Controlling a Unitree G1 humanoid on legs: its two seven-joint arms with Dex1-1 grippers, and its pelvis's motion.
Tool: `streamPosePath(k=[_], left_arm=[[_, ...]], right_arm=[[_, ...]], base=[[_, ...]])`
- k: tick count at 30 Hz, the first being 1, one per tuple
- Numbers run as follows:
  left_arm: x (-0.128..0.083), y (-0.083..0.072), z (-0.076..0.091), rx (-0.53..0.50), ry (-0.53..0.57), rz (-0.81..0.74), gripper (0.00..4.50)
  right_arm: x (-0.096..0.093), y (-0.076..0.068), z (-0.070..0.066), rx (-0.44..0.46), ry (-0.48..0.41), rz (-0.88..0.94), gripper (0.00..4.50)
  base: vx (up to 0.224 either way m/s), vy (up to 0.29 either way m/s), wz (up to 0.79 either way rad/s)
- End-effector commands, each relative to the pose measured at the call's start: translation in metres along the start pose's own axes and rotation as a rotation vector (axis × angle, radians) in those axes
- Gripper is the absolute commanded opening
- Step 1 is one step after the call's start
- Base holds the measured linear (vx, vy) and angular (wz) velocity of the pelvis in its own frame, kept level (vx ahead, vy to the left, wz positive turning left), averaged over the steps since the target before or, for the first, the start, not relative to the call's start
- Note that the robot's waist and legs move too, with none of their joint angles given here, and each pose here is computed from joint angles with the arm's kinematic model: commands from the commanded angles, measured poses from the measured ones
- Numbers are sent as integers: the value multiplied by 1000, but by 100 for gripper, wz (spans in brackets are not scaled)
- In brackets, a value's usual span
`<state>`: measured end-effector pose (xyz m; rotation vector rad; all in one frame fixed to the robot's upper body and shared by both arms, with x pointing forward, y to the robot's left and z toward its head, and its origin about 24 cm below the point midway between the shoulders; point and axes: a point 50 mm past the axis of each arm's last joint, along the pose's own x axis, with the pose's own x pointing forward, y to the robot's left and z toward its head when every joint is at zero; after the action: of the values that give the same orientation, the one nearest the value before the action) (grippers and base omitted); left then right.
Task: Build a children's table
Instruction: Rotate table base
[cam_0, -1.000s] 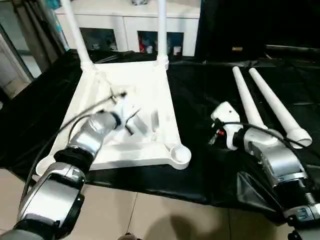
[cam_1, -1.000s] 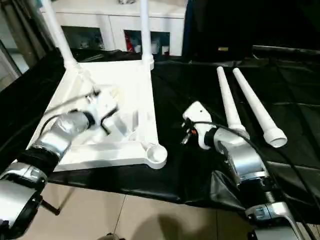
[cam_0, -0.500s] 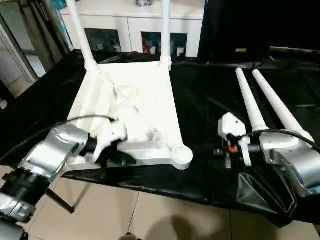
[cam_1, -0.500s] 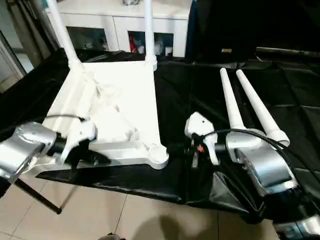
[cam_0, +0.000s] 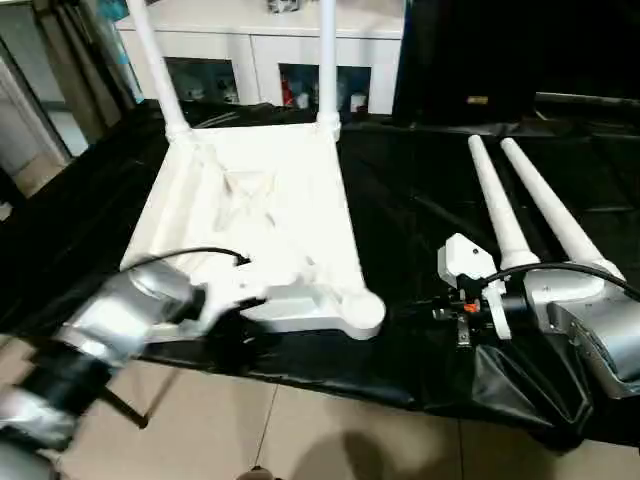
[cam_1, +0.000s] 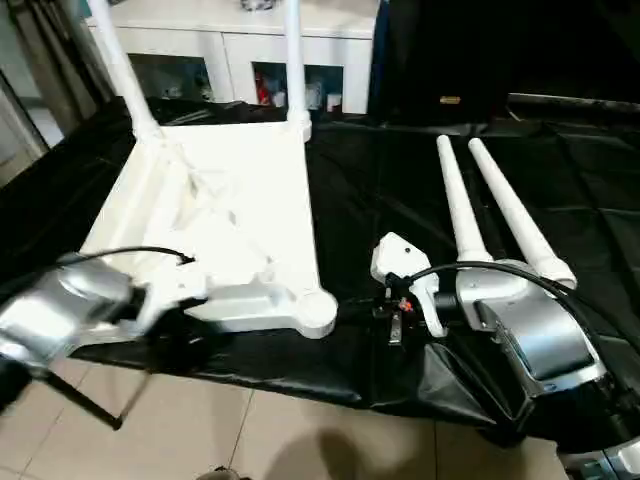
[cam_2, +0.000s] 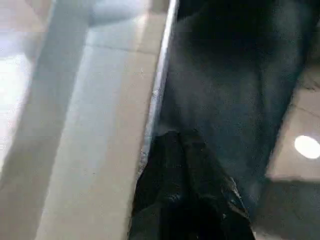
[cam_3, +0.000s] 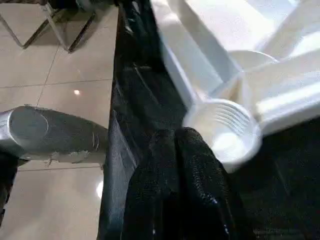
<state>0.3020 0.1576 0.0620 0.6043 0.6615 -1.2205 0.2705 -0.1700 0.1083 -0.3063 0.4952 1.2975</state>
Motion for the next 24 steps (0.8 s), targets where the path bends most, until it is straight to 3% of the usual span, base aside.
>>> streamPosePath(k=[1,6,11,16,18,20,21,22,23,24], left_arm=[[-4,12,7,25,-13,102,0],[0,17,14,35,-44,143,0],[0,32,25,105,-96,295,0],[1,20,42,72,-230,270,0],[-1,14,48,52,-286,249,0],[-10,1,62,33,-420,195,0],[-14,-3,68,27,-474,181,0],[-24,-4,78,-38,-578,188,0],[-26,-3,81,-72,-609,193,0],[-29,-1,82,-97,-631,207,33]], right_arm=[[0,3,2,-11,3,3,5],[-1,1,4,-8,-24,-21,5],[-6,-3,8,0,-96,-86,5],[-12,-14,13,34,-198,-204,5],[-15,-22,15,59,-231,-291,5],[-24,-45,18,127,-270,-531,5],[-28,-55,17,167,-265,-627,5],[-33,-68,15,227,-193,-778,5],[-35,-71,14,241,-166,-818,5],[-36,-75,13,309,-185,-812,0]], base=[[0,0,0],[0,0,0],[0,0,0],[0,0,0],[0,0,0],[0,0,0],[0,0,0],[0,0,0],[0,0,0],[0,0,0]])
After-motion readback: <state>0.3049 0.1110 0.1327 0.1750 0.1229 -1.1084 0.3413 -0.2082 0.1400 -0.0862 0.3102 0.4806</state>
